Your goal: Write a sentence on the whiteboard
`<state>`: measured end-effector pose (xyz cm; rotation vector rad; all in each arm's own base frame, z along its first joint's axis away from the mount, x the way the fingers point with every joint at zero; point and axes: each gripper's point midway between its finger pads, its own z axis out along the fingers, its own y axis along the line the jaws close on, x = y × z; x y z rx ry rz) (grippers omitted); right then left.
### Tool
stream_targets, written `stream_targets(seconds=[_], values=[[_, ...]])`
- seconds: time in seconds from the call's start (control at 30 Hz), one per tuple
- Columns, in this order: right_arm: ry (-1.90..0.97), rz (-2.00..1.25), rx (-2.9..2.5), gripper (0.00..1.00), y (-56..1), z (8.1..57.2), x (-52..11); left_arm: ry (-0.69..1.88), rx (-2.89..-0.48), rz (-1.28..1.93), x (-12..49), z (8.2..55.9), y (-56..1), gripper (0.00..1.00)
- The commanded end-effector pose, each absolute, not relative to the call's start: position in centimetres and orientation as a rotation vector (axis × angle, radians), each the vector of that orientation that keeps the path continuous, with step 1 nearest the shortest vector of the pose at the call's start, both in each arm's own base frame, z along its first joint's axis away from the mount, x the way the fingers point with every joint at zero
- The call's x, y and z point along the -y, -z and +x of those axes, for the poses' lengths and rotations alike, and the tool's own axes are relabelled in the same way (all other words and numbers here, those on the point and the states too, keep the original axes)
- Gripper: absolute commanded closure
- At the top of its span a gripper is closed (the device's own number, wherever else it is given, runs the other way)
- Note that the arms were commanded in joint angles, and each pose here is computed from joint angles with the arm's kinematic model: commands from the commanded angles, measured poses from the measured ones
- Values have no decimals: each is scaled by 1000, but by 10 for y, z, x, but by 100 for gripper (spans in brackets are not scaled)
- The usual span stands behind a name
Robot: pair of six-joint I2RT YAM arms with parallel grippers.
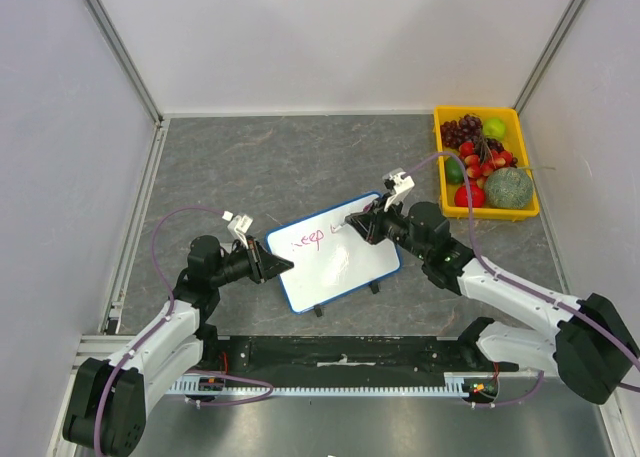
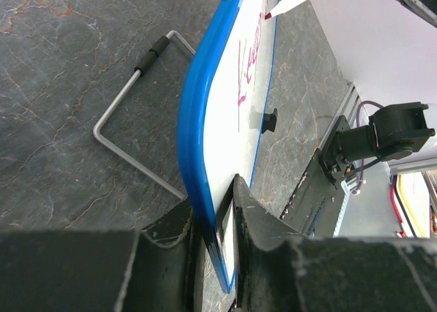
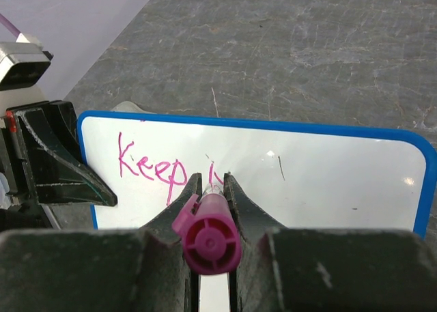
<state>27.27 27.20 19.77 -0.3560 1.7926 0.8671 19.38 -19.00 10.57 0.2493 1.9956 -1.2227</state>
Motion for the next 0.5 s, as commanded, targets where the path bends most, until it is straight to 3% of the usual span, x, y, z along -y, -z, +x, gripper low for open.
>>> stream_targets(seconds=[0.0, 0.47], values=[[-874, -362, -1773, 100, -199, 269, -269, 1123, -1958, 289, 184, 205, -103, 98], [-868, -299, -1724, 100, -220, 283, -271, 1124, -1957, 289, 184, 205, -103, 98]])
